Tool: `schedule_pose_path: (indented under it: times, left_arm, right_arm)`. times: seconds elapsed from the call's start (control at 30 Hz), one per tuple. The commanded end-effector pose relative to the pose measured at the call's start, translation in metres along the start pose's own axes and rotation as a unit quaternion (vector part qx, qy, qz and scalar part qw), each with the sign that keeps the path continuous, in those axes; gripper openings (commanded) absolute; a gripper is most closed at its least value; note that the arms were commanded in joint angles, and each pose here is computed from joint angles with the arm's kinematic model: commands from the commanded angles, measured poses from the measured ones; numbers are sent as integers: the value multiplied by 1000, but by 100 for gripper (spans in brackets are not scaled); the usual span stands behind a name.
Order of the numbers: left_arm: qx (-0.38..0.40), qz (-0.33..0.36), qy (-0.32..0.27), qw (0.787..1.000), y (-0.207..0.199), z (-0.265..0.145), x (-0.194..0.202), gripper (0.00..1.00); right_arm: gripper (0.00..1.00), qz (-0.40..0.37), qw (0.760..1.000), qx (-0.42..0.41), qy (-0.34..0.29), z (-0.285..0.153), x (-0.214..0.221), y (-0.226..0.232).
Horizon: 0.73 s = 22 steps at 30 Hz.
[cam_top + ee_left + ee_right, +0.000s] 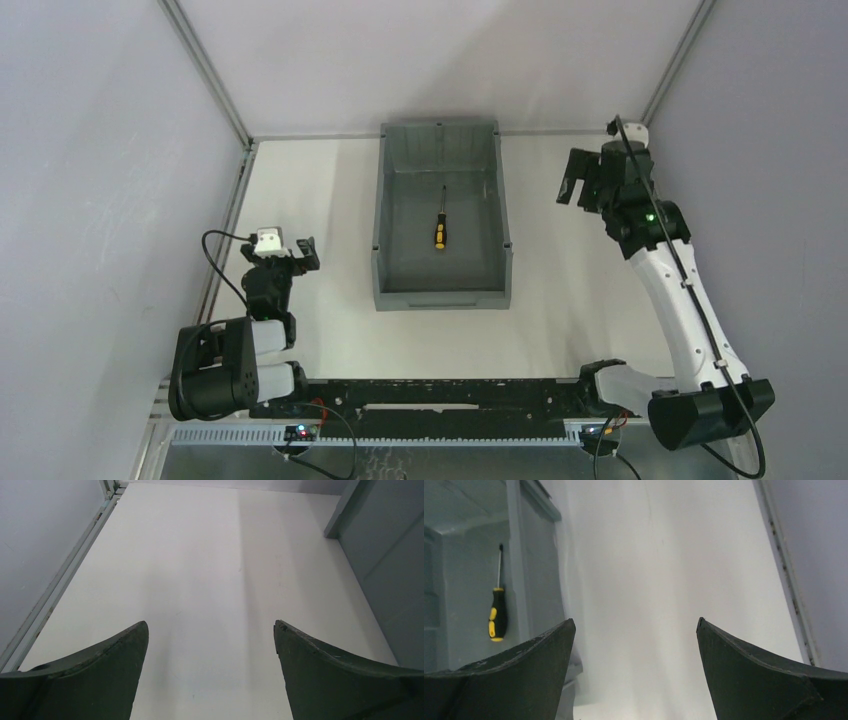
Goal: Put the screwdriver in the bin
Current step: Reset both arms
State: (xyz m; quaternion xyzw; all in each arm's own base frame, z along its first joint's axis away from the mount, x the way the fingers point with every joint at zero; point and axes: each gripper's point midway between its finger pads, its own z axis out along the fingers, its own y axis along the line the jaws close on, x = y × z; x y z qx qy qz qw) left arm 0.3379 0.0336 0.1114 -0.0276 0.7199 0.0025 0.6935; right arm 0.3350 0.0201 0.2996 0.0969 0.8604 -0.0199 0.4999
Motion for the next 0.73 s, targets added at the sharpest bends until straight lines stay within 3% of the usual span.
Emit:
schedule_pose_path:
  times: [0.0,0.33,0.7]
  left_arm:
    - [1,0,-46,999,-1,10,-30,100]
    - [0,0,-46,999,0,10,-30,100]
    - [0,0,-46,999,0,10,-30,100]
  right_arm:
    - [100,34,999,-25,-31,0,5,5]
    - [100,35,999,-15,1,14,61,-4]
    - [100,37,999,-13,9,18,73,-5]
